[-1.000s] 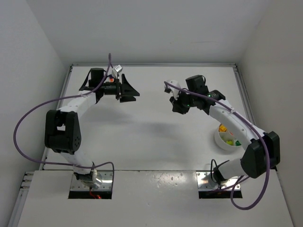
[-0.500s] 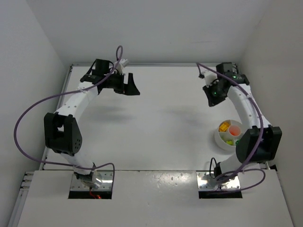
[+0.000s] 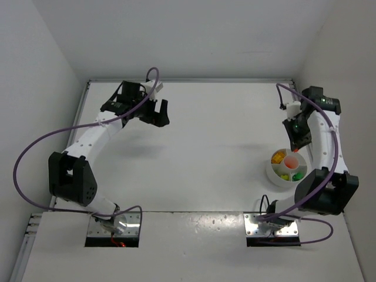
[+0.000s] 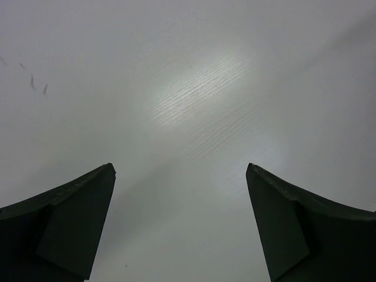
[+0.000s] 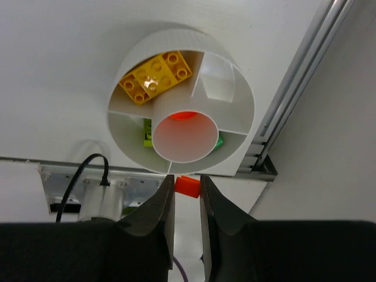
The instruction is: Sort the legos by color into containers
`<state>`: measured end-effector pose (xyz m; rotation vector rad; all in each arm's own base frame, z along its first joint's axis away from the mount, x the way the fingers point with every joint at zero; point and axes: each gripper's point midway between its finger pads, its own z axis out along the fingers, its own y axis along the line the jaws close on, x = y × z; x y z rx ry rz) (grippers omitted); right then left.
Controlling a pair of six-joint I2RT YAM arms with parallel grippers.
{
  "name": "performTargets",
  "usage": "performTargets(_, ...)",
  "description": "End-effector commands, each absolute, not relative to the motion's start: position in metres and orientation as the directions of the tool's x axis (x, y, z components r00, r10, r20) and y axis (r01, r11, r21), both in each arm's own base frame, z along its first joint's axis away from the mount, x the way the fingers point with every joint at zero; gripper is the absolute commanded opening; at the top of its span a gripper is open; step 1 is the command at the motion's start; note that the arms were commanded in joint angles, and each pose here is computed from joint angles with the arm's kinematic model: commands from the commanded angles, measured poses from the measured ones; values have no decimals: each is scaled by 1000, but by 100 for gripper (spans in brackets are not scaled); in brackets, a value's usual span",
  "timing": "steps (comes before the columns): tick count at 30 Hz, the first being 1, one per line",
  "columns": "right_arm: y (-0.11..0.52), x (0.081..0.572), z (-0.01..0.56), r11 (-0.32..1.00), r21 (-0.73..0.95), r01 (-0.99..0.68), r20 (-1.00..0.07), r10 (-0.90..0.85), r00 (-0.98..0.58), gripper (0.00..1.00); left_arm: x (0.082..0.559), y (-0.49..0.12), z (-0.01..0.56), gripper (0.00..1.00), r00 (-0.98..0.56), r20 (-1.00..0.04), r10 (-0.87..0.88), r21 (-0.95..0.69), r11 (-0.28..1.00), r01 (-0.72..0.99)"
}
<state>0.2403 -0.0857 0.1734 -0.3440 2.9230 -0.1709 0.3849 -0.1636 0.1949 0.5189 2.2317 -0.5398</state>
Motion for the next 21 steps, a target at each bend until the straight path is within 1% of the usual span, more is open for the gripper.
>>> performTargets(1,-89,216,162,968,-114,-225,-53,-232,-971,0,390,-156,217,100,-549,-814,189,-160,836,525)
performTargets(4,-88,206,152,972,-86,-219,-19,-221,-975,0,389,-141,212,100,-559,-802,212,-142,840,523)
performTargets(9,-89,196,136,974,-70,-214,32,-212,-977,0,387,-131,209,100,-568,-801,192,-172,833,525)
performTargets(13,-91,200,134,974,-82,-213,28,-212,-977,0,386,-127,207,100,-572,-799,188,-184,828,530)
performTargets(17,-96,207,129,972,-99,-212,25,-211,-977,6,390,-116,203,100,-582,-795,169,-178,852,492)
performTargets(18,-97,206,127,973,-102,-205,37,-202,-979,7,390,-115,203,100,-582,-795,169,-178,852,492)
performTargets(19,-98,211,129,973,-111,-203,21,-202,-979,9,390,-115,203,100,-582,-795,169,-178,852,492)
performTargets(21,-98,211,127,973,-106,-204,31,-202,-979,11,390,-112,200,100,-591,-790,165,-182,857,482)
